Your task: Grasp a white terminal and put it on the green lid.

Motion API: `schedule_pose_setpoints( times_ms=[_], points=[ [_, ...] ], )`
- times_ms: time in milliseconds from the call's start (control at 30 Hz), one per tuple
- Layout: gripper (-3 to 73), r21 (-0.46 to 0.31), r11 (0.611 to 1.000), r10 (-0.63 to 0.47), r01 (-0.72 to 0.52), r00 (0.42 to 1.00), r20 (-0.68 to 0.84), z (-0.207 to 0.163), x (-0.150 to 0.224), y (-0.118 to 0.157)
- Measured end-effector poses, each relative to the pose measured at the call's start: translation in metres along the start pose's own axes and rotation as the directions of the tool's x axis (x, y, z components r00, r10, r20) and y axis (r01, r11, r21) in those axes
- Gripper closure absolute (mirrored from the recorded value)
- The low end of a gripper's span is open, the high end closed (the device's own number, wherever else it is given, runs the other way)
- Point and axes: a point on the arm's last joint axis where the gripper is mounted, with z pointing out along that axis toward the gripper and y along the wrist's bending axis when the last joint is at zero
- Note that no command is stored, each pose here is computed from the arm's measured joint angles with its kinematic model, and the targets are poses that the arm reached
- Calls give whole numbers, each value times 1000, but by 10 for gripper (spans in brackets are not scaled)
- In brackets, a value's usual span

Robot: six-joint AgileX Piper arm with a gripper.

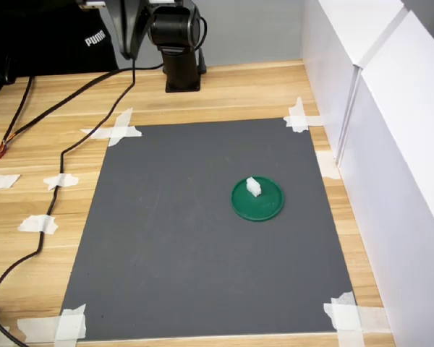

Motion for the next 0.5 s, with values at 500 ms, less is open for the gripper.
schedule_pose_setpoints(
  times_ms=[500],
  points=[
    [711, -110, 994, 31, -21, 995, 95, -23, 60, 17]
  ],
)
